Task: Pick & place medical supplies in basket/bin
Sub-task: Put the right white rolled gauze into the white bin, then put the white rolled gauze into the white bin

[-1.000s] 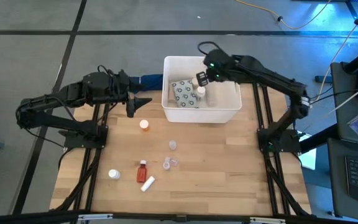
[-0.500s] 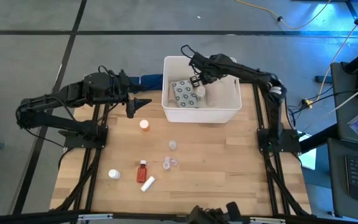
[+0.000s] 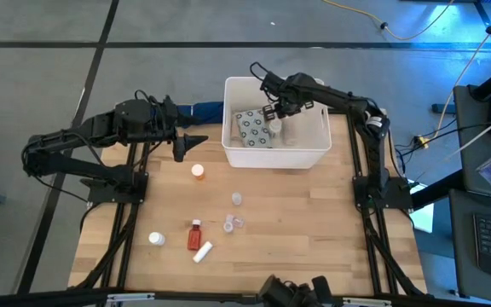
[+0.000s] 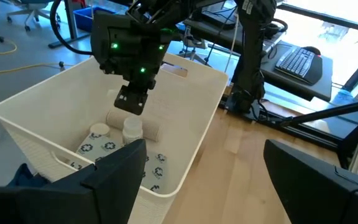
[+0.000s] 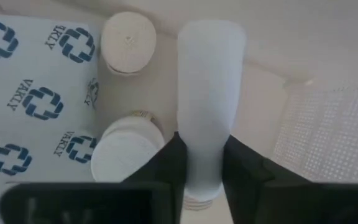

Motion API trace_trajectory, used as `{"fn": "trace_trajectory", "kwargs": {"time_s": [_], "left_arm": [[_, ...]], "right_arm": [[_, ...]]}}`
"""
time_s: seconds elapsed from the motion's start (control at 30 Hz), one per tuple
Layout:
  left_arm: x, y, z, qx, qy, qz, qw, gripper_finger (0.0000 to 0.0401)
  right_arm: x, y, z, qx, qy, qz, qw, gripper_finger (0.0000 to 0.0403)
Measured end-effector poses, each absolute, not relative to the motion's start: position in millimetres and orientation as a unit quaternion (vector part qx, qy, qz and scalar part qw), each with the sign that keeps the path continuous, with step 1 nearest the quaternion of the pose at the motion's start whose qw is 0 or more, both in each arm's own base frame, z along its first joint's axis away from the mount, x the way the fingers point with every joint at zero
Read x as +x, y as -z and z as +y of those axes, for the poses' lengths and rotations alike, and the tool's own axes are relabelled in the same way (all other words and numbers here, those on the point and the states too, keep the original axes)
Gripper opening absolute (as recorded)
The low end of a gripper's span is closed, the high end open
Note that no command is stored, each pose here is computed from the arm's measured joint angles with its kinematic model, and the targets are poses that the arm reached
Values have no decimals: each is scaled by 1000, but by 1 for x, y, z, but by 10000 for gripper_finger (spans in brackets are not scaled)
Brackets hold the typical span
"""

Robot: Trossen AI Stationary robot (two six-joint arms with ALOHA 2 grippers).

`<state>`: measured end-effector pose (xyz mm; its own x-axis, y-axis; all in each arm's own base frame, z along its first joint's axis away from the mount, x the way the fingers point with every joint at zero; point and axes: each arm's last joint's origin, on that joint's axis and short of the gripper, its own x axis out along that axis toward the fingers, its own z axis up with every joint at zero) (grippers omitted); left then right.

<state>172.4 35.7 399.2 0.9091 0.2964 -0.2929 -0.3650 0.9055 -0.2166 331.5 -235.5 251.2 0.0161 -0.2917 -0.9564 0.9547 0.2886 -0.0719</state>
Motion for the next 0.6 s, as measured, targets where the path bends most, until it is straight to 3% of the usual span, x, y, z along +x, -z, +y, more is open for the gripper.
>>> {"fn": "trace_trajectory", "kwargs": {"time_s": [0.37, 0.6], "left_arm": [[172, -399, 36, -135, -171, 128, 968, 317], [172, -399, 36, -173, -179, 120, 961, 317]], "right_arm": [[330, -251, -237, 328, 503, 497, 627, 229], [330, -274, -237, 316, 502, 494, 636, 263]]}}
